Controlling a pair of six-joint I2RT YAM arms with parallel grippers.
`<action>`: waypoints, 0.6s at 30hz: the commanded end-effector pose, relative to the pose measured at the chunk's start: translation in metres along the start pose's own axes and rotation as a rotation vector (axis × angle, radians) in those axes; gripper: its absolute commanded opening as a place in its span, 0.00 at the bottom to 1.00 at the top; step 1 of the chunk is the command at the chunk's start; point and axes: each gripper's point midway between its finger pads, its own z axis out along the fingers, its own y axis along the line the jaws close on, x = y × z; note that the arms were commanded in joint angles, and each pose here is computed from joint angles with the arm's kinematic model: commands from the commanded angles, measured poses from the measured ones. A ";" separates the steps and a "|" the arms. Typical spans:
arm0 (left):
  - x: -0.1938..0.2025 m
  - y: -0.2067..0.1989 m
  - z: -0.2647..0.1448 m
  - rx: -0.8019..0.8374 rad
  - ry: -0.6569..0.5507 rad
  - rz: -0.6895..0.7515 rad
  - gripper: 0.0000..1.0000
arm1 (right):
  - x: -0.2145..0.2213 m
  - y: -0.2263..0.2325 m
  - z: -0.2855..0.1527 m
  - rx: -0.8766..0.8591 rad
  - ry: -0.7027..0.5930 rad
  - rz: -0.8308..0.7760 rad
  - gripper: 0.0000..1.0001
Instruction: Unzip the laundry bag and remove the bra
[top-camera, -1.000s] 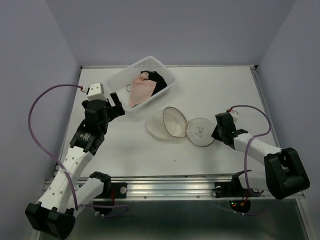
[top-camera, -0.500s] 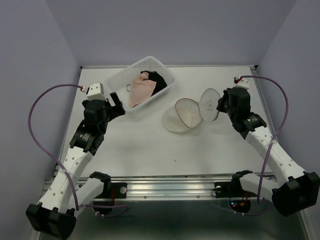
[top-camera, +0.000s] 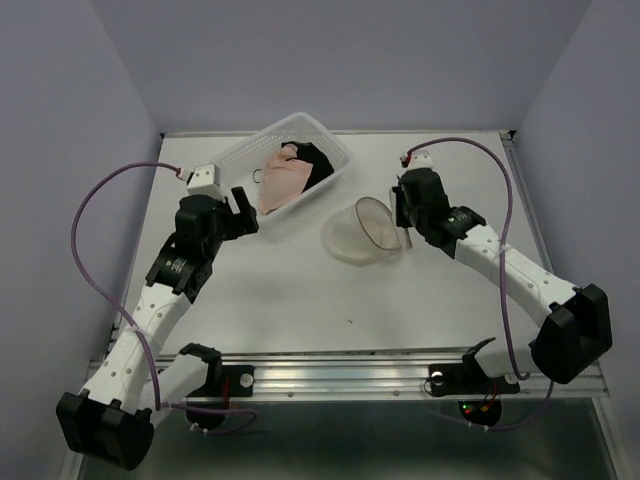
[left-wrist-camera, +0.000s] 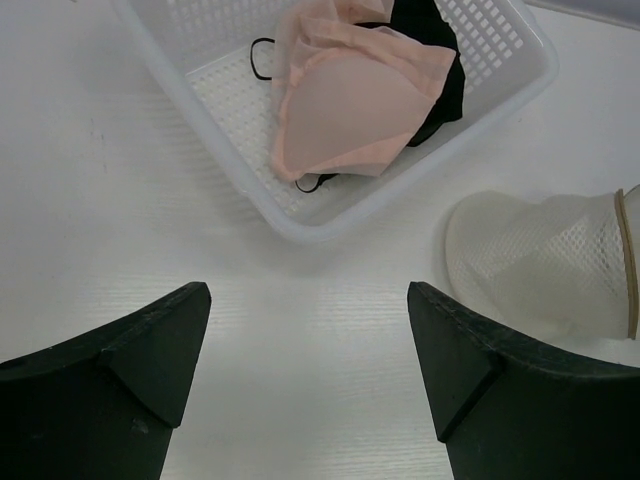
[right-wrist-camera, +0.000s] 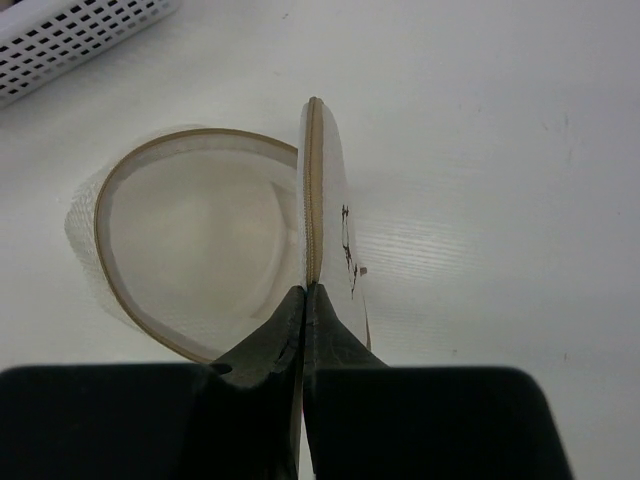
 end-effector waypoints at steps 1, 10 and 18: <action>0.001 -0.020 0.003 0.106 0.004 -0.011 0.88 | -0.028 0.004 0.001 0.039 -0.048 -0.051 0.01; 0.010 -0.049 0.006 0.225 0.058 -0.071 0.74 | -0.026 0.070 0.015 -0.064 -0.043 -0.157 0.01; 0.017 -0.047 0.009 0.221 0.080 -0.058 0.71 | 0.005 0.118 0.030 -0.091 0.010 -0.249 0.01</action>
